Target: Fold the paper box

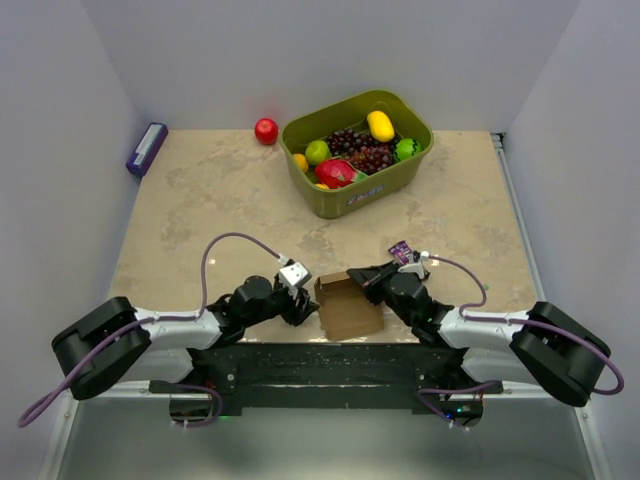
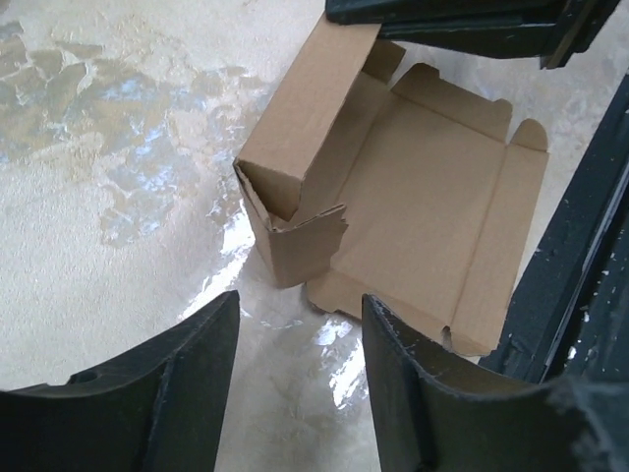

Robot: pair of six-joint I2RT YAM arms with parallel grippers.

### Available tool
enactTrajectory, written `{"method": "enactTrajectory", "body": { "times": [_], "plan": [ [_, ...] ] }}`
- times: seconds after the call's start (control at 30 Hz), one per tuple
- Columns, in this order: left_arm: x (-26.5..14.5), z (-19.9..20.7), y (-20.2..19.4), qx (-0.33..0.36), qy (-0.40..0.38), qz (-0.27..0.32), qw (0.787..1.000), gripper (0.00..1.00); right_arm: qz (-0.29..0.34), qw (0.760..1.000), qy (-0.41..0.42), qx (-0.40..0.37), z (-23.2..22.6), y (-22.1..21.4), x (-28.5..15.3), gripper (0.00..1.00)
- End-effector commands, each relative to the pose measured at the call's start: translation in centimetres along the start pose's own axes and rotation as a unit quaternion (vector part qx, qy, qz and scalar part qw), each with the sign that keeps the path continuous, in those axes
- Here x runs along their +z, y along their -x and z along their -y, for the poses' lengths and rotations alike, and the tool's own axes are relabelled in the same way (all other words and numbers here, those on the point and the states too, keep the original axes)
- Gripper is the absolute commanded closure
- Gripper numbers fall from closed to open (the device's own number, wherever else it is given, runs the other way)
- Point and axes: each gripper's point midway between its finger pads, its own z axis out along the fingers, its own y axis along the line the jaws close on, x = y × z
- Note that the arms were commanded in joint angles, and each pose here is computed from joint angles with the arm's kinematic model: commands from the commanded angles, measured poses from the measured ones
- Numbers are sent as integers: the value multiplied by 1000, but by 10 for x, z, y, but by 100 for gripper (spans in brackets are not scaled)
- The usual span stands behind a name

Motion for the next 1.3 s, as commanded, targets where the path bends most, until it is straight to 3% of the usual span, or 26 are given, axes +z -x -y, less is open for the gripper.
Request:
{"method": "enactTrajectory", "body": {
  "times": [0.0,0.67,1.27],
  "plan": [
    [9,-5,12,-8,13,20,1000,46,20,999,-24,-18,20,6,-1,100],
    [41,-4,37,-11,9,56,998,74,12,999,-26,-22,27,1,-2,100],
    [59,-9,41,-26,81,50,995,79,2,999,-26,-24,27,-5,2,100]
  ]
}}
